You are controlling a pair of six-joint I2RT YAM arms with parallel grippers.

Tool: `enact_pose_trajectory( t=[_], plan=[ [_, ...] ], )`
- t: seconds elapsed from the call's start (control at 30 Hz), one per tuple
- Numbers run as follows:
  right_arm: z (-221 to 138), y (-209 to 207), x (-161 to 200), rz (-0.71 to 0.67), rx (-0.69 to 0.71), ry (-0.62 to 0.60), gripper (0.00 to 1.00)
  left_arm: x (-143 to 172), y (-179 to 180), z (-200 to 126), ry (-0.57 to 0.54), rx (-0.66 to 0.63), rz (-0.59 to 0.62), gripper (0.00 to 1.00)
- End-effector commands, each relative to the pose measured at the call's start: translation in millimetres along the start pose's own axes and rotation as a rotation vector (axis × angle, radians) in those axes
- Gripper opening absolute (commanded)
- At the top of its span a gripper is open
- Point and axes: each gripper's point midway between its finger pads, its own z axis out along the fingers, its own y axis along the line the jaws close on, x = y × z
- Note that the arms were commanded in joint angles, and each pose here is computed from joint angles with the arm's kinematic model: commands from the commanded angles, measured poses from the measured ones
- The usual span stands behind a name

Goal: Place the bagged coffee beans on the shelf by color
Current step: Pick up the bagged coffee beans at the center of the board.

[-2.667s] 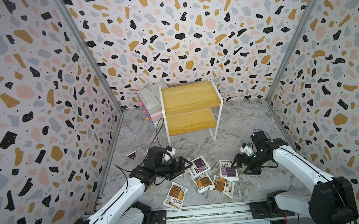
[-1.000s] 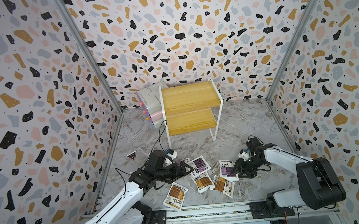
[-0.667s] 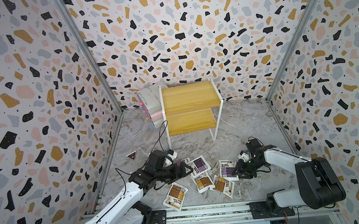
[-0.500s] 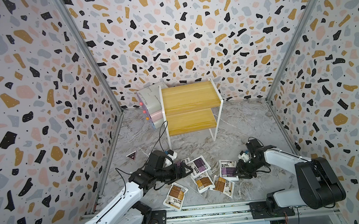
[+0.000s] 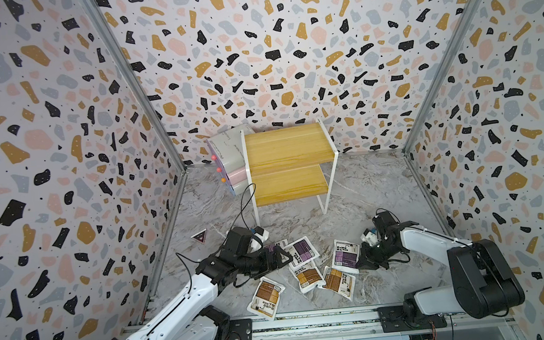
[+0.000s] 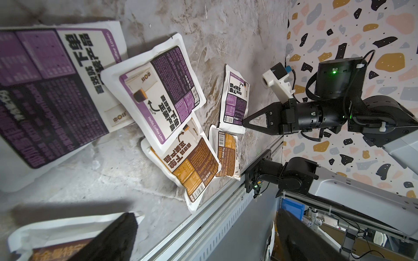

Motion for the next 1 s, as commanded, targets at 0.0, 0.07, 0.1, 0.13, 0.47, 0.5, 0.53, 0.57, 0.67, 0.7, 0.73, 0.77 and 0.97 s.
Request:
enact_pose_trajectory(
  t=[0.0, 0.07, 0.1, 0.13, 0.47, 0.5, 0.53, 0.57, 0.67, 0.7, 0.73, 0.77, 0.97],
  plan=[
    [-22.0, 11.8, -6.6, -0.046, 0.018, -0.065, 0.00, -10.1, -14.0, -8.3, -0.034, 0.007, 0.062, 1.00],
    [-35.2, 19.3, -9.0, -0.064, 0.018, -0.106, 0.00, -12.1, -15.1, -13.8, -0.054, -0.009, 0.075, 1.00],
    [-41.2, 22.6, -10.3, -0.072, 0.020, -0.125, 0.00, -13.4, -15.6, -16.9, -0.066, -0.017, 0.080, 1.00],
    [-48.7, 27.3, -12.1, -0.082, 0.019, -0.147, 0.00, -14.7, -16.2, -20.8, -0.082, -0.027, 0.084, 1.00],
    [-124.0, 82.0, -16.4, -0.160, -0.049, -0.314, 0.00, -41.0, -35.5, -78.2, -0.318, -0.118, 0.168, 1.00],
    [-130.6, 87.6, -15.8, -0.169, -0.061, -0.326, 0.00, -43.4, -40.9, -81.9, -0.331, -0.106, 0.174, 1.00],
    [-140.2, 95.6, -15.5, -0.181, -0.077, -0.346, 0.00, -45.8, -46.9, -85.3, -0.340, -0.093, 0.180, 1.00],
    [-149.8, 103.2, -15.2, -0.193, -0.093, -0.368, 0.00, -48.2, -53.3, -88.9, -0.349, -0.080, 0.188, 1.00],
    [-180.8, 127.7, -14.6, -0.231, -0.148, -0.444, 0.00, -55.9, -70.6, -100.8, -0.379, -0.056, 0.214, 1.00],
    [-193.0, 136.8, -14.9, -0.248, -0.164, -0.475, 0.00, -58.6, -75.1, -104.9, -0.391, -0.052, 0.219, 1.00],
    [-206.3, 146.8, -14.7, -0.266, -0.184, -0.506, 0.00, -61.1, -79.7, -108.9, -0.399, -0.050, 0.225, 1.00],
    [-218.9, 156.6, -14.8, -0.283, -0.202, -0.534, 0.00, -63.8, -83.0, -112.4, -0.406, -0.053, 0.227, 1.00],
    [-282.3, 216.5, -13.3, -0.390, -0.353, -0.648, 0.00, -73.2, -94.4, -132.3, -0.438, -0.098, 0.242, 1.00]
  ],
)
